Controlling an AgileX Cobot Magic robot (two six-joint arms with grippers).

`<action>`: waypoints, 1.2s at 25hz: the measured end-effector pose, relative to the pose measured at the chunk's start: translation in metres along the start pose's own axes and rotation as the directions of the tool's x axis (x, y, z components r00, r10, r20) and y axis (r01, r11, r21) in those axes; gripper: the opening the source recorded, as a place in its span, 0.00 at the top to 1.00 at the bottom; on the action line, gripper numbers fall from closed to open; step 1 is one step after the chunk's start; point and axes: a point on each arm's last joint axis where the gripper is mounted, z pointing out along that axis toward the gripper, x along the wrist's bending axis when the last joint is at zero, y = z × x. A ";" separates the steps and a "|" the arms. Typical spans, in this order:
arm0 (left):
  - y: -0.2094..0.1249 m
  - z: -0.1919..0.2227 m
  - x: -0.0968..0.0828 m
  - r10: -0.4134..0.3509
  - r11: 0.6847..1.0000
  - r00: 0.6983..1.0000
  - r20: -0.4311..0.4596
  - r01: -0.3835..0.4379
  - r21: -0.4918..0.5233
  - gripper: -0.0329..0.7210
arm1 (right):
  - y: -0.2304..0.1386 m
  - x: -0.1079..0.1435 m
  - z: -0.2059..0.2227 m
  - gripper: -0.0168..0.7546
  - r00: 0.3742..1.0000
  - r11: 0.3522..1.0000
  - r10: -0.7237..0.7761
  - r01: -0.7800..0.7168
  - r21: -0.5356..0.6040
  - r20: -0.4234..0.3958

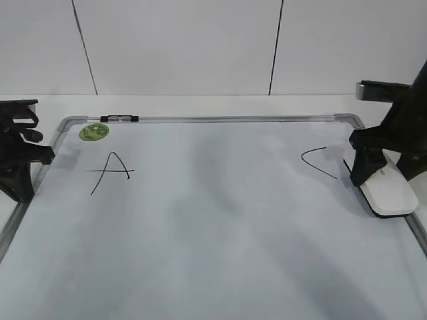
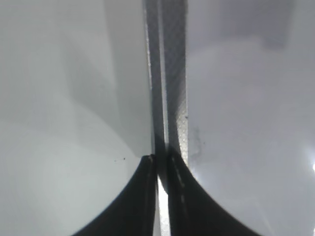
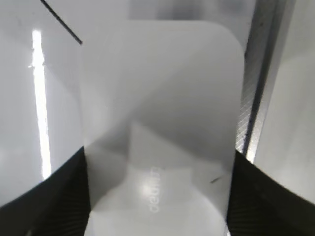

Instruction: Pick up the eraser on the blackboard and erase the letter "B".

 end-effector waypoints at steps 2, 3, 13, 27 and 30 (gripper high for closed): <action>0.000 0.000 0.000 0.000 1.000 1.000 0.000 0.000 0.000 0.92 | -0.001 -0.001 0.003 0.29 1.000 1.000 -0.003 0.003 -0.005 0.006; 0.000 0.000 0.000 0.000 1.000 1.000 0.000 0.000 0.000 0.92 | 0.000 -0.001 0.003 0.29 1.000 1.000 -0.005 0.005 -0.016 0.009; 0.000 0.000 0.000 0.000 1.000 1.000 0.000 0.000 0.000 0.92 | 0.003 -0.002 0.003 0.29 1.000 0.999 -0.005 0.006 -0.046 0.018; 0.000 0.000 0.000 0.000 1.000 1.000 0.000 0.000 -0.002 0.92 | 0.002 -0.006 0.015 0.29 0.999 1.000 0.021 -0.021 -0.003 0.042; 0.000 0.000 0.000 0.000 1.000 1.000 0.000 0.000 -0.002 0.92 | 0.002 -0.006 0.015 0.29 0.999 1.000 0.021 -0.021 0.000 0.042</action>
